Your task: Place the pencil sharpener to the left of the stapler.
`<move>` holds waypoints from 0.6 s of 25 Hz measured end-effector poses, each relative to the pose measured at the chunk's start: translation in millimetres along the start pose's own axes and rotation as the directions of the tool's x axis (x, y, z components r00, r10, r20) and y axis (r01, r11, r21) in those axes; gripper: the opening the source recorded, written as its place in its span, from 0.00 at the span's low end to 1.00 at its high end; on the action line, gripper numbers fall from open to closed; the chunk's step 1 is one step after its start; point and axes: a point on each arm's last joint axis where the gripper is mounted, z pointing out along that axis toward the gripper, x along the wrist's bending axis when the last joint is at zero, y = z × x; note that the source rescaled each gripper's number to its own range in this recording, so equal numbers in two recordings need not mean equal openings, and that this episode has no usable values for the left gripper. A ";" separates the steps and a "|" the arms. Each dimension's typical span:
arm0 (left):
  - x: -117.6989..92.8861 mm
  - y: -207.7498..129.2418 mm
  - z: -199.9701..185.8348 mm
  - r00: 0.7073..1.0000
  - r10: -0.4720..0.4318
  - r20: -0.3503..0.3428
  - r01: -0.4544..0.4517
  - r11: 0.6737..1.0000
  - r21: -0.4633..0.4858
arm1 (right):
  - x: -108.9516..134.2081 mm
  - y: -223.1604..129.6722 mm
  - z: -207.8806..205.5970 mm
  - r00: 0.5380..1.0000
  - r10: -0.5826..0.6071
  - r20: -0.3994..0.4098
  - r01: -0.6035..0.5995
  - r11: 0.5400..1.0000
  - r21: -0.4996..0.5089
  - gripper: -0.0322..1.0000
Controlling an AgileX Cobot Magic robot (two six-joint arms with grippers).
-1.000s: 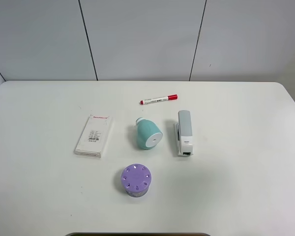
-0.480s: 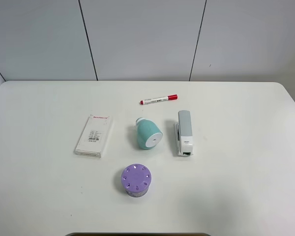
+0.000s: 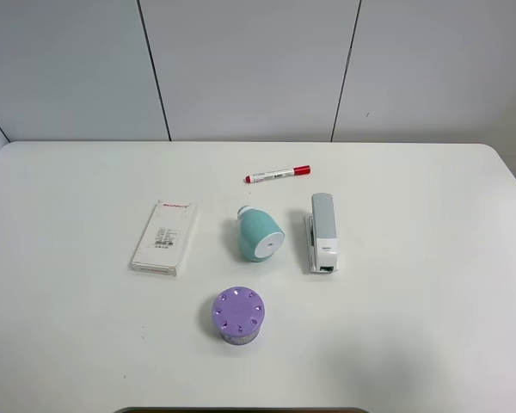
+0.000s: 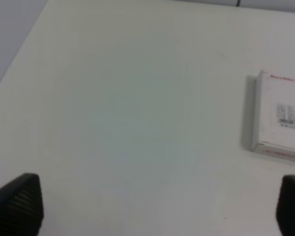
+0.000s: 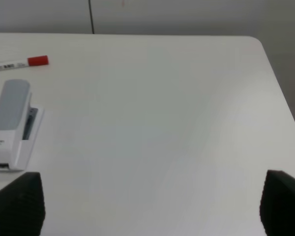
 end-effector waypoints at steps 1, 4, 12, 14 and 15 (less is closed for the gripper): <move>0.0 0.0 0.0 1.000 0.000 0.000 0.000 1.000 0.000 | 1.6 -3.2 3.3 1.000 0.012 -0.001 -0.012 1.000 0.018 0.91; 0.0 0.0 0.0 1.000 0.000 0.000 0.000 1.000 0.000 | 4.6 -8.5 7.9 1.000 0.032 0.001 -0.032 0.998 0.050 0.91; 0.0 0.0 0.0 1.000 0.000 0.000 0.000 1.000 0.000 | 5.1 -8.6 7.9 0.999 0.036 0.006 -0.036 0.998 0.051 0.91; 0.0 0.0 0.0 1.000 0.000 0.000 0.000 1.000 0.000 | 5.1 -8.6 7.9 0.999 0.036 0.006 -0.036 0.998 0.051 0.91; 0.0 0.0 0.0 1.000 0.000 0.000 0.000 1.000 0.000 | 5.1 -8.6 7.9 0.999 0.036 0.006 -0.036 0.998 0.051 0.91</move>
